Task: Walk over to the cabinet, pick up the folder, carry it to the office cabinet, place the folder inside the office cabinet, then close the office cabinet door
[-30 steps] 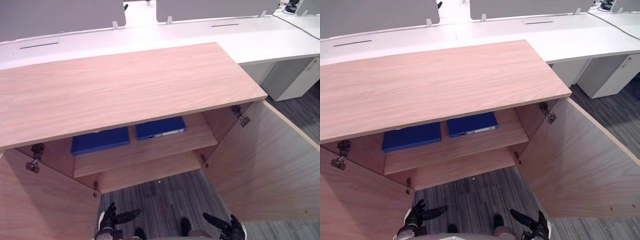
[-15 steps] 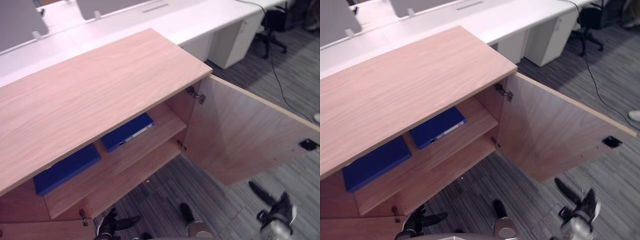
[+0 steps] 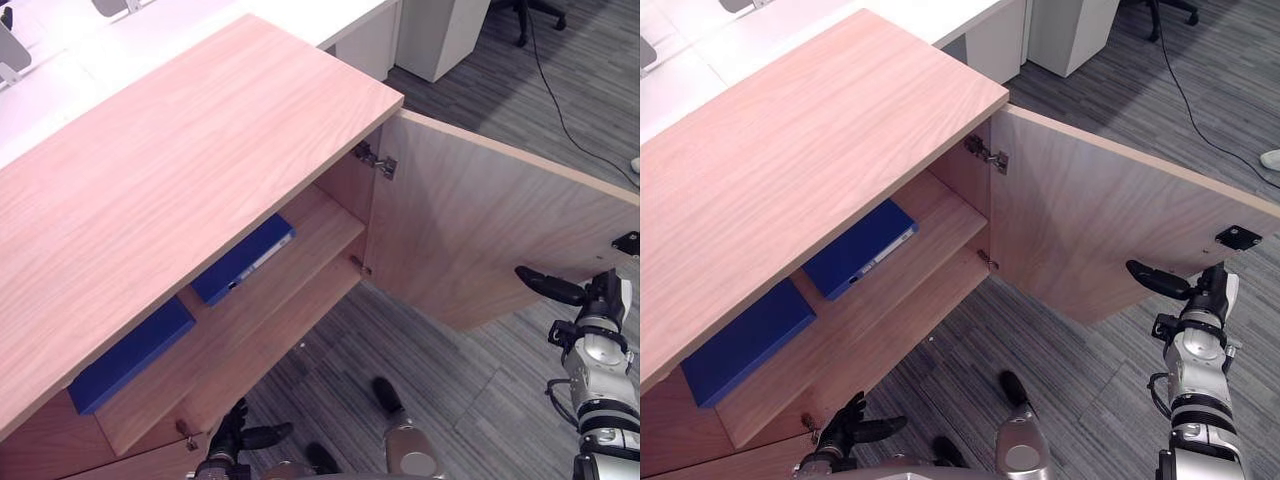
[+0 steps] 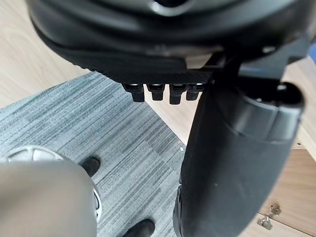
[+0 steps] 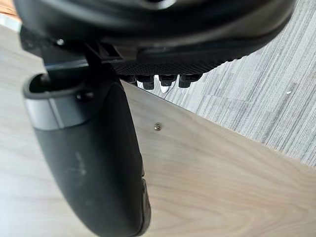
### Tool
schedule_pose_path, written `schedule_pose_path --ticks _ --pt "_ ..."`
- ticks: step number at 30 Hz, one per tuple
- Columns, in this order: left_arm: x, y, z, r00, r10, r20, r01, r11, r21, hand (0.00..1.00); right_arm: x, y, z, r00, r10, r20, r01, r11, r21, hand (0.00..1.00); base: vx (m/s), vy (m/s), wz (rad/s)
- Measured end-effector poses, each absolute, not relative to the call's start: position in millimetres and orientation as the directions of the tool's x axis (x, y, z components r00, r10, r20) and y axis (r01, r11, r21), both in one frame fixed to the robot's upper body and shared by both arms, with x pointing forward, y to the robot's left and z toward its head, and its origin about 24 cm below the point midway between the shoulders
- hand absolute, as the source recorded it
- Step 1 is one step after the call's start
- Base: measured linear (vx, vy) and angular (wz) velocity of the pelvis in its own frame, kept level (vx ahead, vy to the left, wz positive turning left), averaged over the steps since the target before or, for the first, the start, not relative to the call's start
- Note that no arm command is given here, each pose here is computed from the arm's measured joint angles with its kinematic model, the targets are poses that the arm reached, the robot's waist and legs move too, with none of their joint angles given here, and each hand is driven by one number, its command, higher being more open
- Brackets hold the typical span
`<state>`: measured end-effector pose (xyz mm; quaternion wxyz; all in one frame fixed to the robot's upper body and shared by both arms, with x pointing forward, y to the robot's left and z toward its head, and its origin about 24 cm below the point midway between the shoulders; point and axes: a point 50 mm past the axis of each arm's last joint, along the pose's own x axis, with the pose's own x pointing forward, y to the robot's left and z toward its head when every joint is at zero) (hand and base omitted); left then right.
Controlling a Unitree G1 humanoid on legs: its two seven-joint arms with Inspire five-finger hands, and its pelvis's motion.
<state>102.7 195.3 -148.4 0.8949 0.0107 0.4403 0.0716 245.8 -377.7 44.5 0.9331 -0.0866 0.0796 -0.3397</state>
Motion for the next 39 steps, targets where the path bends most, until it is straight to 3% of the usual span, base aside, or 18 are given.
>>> schedule_pose_path --ticks 5,9,14,17,22,24,26,28,34,37,39 --pt "98.4 191.5 -150.2 0.591 0.132 -0.796 -0.124 0.990 0.072 1.00 216.3 -352.2 46.2 0.832 -0.555 -0.029 0.538 0.817 -0.206 1.00 -0.01 -0.046 -0.01" --pt "96.0 191.4 -151.2 0.584 0.123 -0.802 -0.111 0.991 0.071 1.00 183.3 -303.6 34.7 0.932 -0.354 -0.078 0.347 0.933 -0.091 1.00 -0.03 -0.066 -0.21" --pt "97.9 195.1 -151.5 0.582 0.106 -0.806 -0.064 0.994 0.085 1.00 139.4 -252.0 22.4 0.977 -0.065 -0.204 0.077 0.996 0.052 1.00 -0.07 -0.083 -0.28" --pt "98.9 197.2 -152.5 0.577 0.094 -0.811 -0.048 0.996 0.081 1.00 119.8 -227.5 20.5 0.942 0.156 -0.296 -0.138 0.987 0.081 1.00 -0.08 -0.076 -0.13" --pt "104.4 197.1 -151.9 0.587 0.066 -0.807 0.004 0.996 0.085 1.00 105.9 -191.9 22.8 0.803 0.482 -0.350 -0.458 0.875 0.157 1.00 -0.08 -0.059 0.28" --pt "109.6 197.3 -150.4 0.597 0.057 -0.800 0.027 0.995 0.091 1.00 110.4 -170.7 30.3 0.741 0.606 -0.289 -0.575 0.795 0.191 1.00 -0.06 -0.030 0.61" --pt "111.6 199.3 -149.3 0.603 0.062 -0.795 0.027 0.995 0.099 1.00 136.5 -146.5 53.0 0.711 0.696 -0.100 -0.680 0.716 0.157 1.00 -0.09 -0.024 0.73" --pt "115.1 200.2 -148.1 0.611 0.064 -0.789 0.031 0.994 0.104 1.00 165.7 -131.1 64.4 0.718 0.694 0.041 -0.694 0.711 0.116 1.00 -0.06 -0.010 0.88" --pt "124.9 203.1 -144.9 0.627 0.095 -0.773 0.012 0.991 0.131 1.00 235.0 -111.4 55.9 0.838 0.529 0.133 -0.540 0.839 0.069 1.00 -0.01 -0.011 0.84" --pt "127.7 204.5 -143.1 0.637 0.117 -0.762 -0.014 0.990 0.141 1.00 262.9 -122.1 52.7 0.922 0.358 0.149 -0.367 0.930 0.035 1.00 0.02 -0.042 1.03" --pt "124.1 208.3 -144.0 0.622 0.150 -0.768 -0.062 0.988 0.142 1.00 266.8 -150.1 34.1 0.979 0.193 0.068 -0.194 0.981 0.006 1.00 -0.01 -0.044 0.79"
